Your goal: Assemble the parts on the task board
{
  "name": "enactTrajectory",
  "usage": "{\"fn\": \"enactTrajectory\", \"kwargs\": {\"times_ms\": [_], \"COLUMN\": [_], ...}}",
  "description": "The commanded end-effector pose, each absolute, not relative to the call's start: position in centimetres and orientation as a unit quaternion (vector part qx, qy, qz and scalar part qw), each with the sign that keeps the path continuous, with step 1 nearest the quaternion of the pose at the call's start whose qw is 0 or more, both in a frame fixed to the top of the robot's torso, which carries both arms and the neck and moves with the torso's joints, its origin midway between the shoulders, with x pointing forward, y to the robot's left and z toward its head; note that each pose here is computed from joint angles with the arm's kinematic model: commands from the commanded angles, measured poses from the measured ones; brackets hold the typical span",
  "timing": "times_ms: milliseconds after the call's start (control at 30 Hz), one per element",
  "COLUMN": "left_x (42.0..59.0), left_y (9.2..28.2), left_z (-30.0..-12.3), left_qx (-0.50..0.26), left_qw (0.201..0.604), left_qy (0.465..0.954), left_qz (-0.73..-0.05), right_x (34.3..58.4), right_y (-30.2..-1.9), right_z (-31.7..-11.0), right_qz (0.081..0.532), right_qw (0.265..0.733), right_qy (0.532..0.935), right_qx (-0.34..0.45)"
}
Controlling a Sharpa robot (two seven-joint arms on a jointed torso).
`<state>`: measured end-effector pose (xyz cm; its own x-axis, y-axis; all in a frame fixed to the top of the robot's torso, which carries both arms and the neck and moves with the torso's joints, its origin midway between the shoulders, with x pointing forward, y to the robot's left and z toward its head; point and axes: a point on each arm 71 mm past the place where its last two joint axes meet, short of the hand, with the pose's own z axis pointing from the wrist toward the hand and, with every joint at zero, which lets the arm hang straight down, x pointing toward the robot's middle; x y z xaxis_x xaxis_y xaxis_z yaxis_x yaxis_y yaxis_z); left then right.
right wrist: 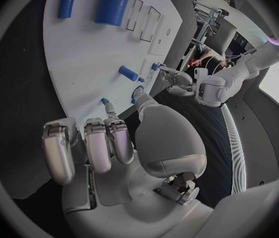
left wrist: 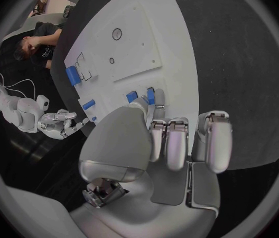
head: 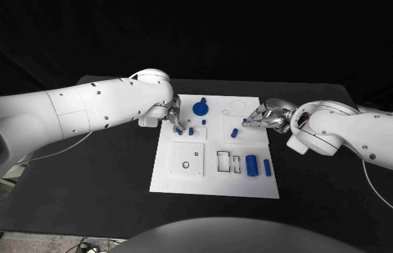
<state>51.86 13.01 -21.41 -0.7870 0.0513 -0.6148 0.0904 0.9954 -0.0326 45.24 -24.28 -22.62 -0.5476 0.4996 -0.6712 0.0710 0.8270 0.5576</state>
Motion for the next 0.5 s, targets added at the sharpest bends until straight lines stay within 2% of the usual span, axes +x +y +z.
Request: {"fn": "enactTrajectory", "kwargs": {"times_ms": [33, 500], "left_x": [51.88, 51.94], "left_y": [13.89, 13.72], "left_z": [-21.43, -21.55], "left_qx": [0.022, 0.021], "left_qw": [0.325, 0.327], "left_qy": [0.945, 0.944], "left_qz": [0.036, 0.031], "right_x": [45.18, 45.18], "right_y": [-24.14, -24.17], "right_z": [-22.64, -22.65], "right_qz": [0.243, 0.242], "right_qw": [0.444, 0.444], "right_qy": [0.847, 0.847], "right_qx": [0.163, 0.163]}}
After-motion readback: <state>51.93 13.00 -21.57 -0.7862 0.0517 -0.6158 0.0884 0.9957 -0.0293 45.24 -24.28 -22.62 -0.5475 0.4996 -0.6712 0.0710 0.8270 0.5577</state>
